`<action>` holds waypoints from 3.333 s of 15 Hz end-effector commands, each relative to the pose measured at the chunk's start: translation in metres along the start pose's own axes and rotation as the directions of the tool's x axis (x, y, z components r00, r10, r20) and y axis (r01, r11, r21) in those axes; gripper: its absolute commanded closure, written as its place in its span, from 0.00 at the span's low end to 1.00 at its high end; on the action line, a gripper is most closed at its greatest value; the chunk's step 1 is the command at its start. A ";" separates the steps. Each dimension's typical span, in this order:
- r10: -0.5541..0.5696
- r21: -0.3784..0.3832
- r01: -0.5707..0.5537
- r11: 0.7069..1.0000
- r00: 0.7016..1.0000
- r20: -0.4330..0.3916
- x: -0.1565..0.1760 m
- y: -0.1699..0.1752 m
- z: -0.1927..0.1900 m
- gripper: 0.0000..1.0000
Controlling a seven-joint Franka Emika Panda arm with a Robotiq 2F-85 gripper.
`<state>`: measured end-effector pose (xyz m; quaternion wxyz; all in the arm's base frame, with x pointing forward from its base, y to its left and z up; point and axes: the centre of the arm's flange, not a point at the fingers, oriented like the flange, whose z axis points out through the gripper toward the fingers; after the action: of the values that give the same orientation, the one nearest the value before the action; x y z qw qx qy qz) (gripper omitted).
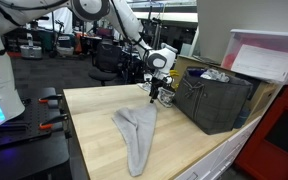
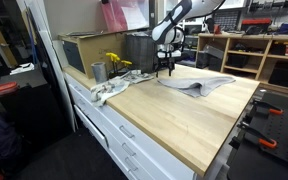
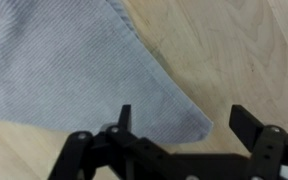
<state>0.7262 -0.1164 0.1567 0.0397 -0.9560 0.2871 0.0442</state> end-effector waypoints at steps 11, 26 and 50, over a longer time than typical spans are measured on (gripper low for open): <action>-0.074 -0.079 0.065 0.995 0.991 -0.108 0.003 -0.008 0.035 0.70; -0.364 -0.012 0.365 0.931 0.931 0.029 -0.127 -0.039 0.019 0.99; -0.205 0.083 0.204 0.975 0.979 0.011 -0.099 0.041 -0.059 0.99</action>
<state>0.6189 -0.0627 0.2171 0.0907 -0.9844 0.1454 0.0407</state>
